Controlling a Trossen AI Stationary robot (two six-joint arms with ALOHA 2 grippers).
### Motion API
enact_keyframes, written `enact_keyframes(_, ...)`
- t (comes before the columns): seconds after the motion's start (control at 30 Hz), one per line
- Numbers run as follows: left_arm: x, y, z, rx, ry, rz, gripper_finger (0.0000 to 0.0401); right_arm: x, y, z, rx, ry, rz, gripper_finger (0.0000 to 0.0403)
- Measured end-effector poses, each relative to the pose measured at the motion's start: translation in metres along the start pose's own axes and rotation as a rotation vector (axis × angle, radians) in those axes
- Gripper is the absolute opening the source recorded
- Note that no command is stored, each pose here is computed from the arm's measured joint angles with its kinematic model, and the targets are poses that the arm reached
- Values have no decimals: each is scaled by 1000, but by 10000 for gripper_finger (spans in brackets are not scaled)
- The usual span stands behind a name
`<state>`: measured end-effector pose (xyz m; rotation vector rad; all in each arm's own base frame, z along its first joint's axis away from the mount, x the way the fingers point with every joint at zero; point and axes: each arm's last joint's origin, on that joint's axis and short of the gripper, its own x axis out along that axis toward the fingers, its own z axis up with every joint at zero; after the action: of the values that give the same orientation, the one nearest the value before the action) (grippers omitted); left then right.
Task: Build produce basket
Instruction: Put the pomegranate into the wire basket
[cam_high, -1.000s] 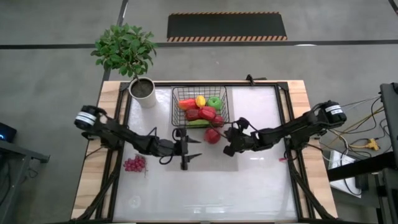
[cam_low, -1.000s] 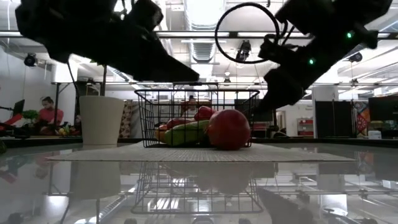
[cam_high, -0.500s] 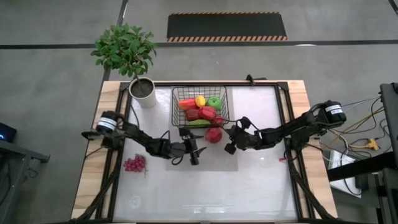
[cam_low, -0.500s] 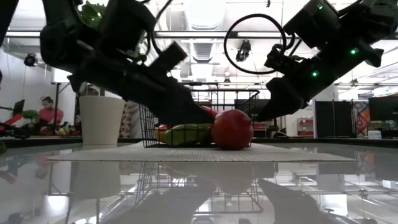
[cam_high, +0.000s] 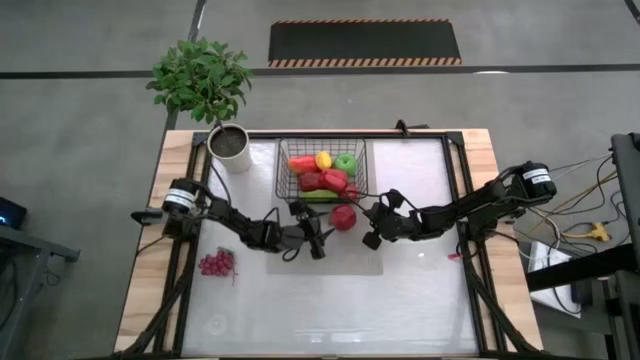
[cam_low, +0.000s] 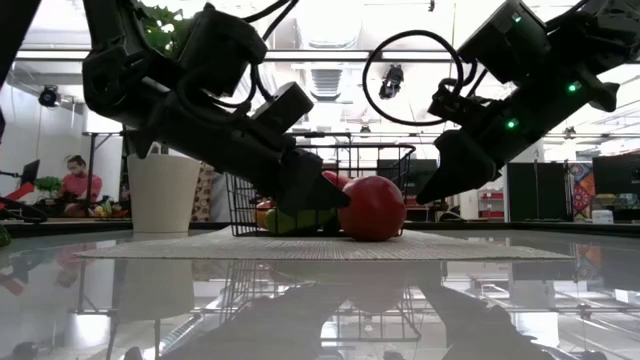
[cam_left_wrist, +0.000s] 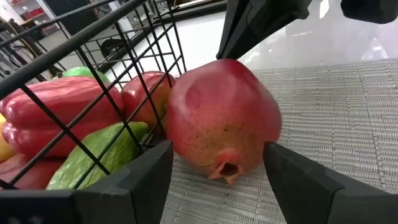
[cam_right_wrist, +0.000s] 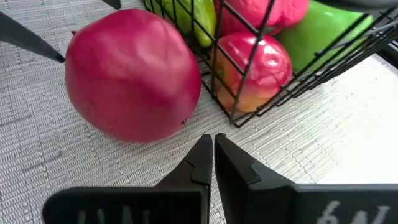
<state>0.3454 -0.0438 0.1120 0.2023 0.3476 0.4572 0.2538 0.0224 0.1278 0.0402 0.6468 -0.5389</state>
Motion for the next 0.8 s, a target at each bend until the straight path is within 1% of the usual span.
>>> enact_keyframes(0.27, 2, 1, -1, -3, 2, -11, 232, 0, 1, -1, 4, 10, 25, 9)
enact_keyframes(0.33, 1, 1, -1, -1, 4, -11, 227, 0, 1, -1, 4, 10, 25, 8)
enact_keyframes(0.8, 1, 1, -6, -4, 36, -38, 129, 0, 1, -1, 19, 10, 25, 8)
